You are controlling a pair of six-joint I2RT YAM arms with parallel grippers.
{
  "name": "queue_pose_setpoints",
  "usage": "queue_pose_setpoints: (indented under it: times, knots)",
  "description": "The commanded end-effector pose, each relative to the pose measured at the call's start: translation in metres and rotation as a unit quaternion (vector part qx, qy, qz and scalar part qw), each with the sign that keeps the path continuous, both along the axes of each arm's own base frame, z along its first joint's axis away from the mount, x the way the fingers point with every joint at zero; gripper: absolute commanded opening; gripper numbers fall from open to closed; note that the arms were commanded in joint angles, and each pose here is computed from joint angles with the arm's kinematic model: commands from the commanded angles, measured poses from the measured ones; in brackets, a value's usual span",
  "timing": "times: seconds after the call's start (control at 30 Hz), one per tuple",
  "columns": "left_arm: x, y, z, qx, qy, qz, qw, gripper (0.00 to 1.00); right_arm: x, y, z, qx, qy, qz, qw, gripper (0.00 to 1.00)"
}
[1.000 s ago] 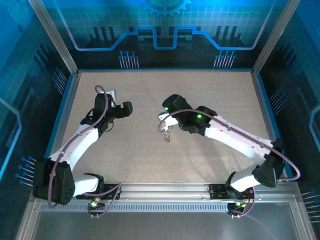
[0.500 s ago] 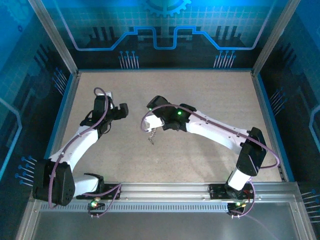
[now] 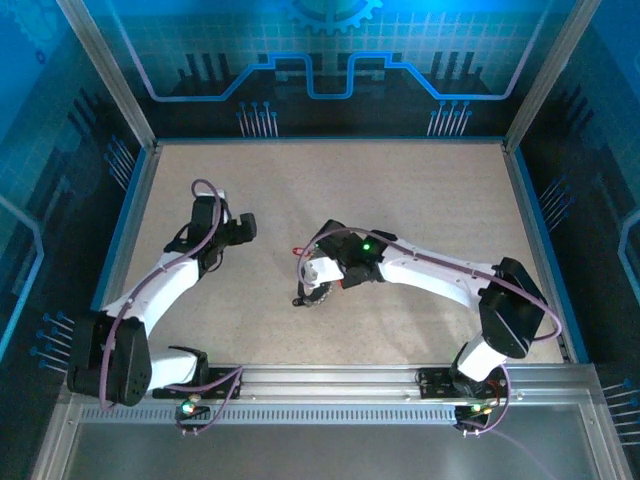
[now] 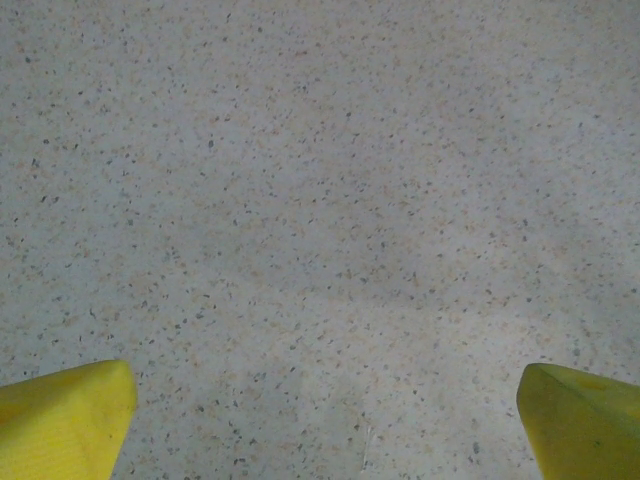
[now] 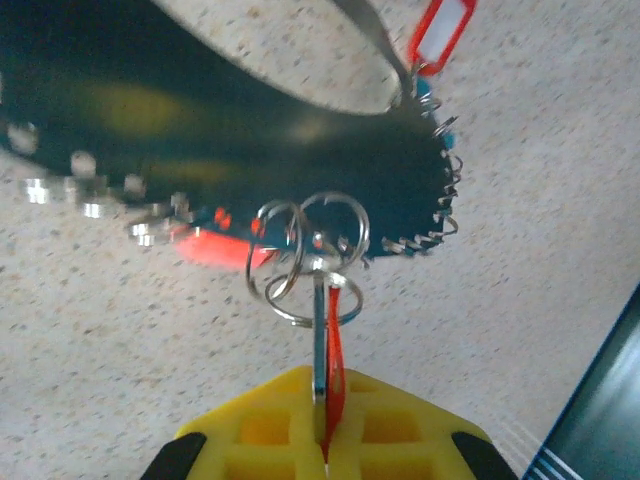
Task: Put the keys on the keyring
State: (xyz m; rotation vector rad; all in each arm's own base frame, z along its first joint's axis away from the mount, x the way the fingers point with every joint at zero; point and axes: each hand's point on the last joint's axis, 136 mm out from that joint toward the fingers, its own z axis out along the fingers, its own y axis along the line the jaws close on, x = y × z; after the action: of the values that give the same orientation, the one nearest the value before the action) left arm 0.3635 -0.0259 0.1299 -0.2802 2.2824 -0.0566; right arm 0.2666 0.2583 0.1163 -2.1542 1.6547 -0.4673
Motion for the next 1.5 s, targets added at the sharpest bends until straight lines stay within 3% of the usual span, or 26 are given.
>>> queue_pose_setpoints:
  times: [0.0, 0.33, 0.43, 0.6, 0.73, 0.97, 1.07, 1.17, 1.2, 1.23, 1.27, 1.37, 1.47]
  knots:
    - [-0.002, 0.01, -0.01, 0.015, 0.007, 0.015, 1.0, 0.99, -0.011, -0.019, -0.005, -0.001, 0.016, -0.027, 1.0, 0.03]
    - [-0.01, 0.036, -0.014, 0.065, 0.004, 0.061, 0.996, 0.99, -0.031, -0.069, -0.057, -0.084, 0.067, -0.087, 0.99, 0.07]
    - [-0.01, 0.039, -0.007, 0.065, -0.022, 0.066, 0.996, 0.99, -0.041, -0.082, -0.072, -0.108, 0.106, -0.126, 0.98, 0.07]
    - [-0.013, 0.059, 0.011, 0.069, -0.104, 0.128, 0.984, 0.99, -0.056, -0.09, -0.079, -0.094, 0.144, -0.164, 0.971, 0.12]
    - [-0.008, 0.064, 0.005, 0.111, -0.086, 0.123, 0.982, 0.99, -0.059, -0.106, -0.079, -0.103, 0.149, -0.189, 0.965, 0.18]
    - [-0.007, 0.079, -0.009, 0.152, -0.079, 0.152, 0.973, 0.99, -0.067, -0.112, -0.083, -0.096, 0.195, -0.224, 0.95, 0.2]
    - [-0.009, 0.082, -0.011, 0.16, -0.085, 0.161, 0.97, 0.99, -0.061, -0.094, -0.063, -0.014, 0.193, -0.219, 0.956, 0.2]
    - [-0.006, 0.072, -0.011, 0.16, -0.094, 0.116, 0.976, 0.99, -0.047, -0.067, -0.014, 0.135, 0.167, -0.2, 0.956, 0.24]
    - [-0.003, 0.063, -0.011, 0.162, -0.095, 0.083, 0.979, 0.99, -0.043, -0.059, 0.007, 0.196, 0.153, -0.19, 0.95, 0.33]
    - [0.0, 0.055, -0.012, 0.162, -0.095, 0.055, 0.981, 0.99, -0.037, -0.054, 0.03, 0.257, 0.134, -0.183, 0.94, 0.81]
    - [0.001, 0.051, -0.012, 0.16, -0.097, 0.038, 0.981, 0.99, -0.031, -0.052, 0.049, 0.309, 0.116, -0.18, 0.927, 1.0]
    - [0.0, 0.048, -0.01, 0.149, -0.12, 0.036, 0.981, 0.99, -0.011, -0.068, 0.097, 0.439, 0.044, -0.198, 0.875, 1.0]
    - [-0.001, 0.027, -0.004, 0.131, -0.165, -0.024, 0.977, 0.99, 0.011, -0.102, 0.128, 0.531, -0.046, -0.247, 0.809, 1.0]
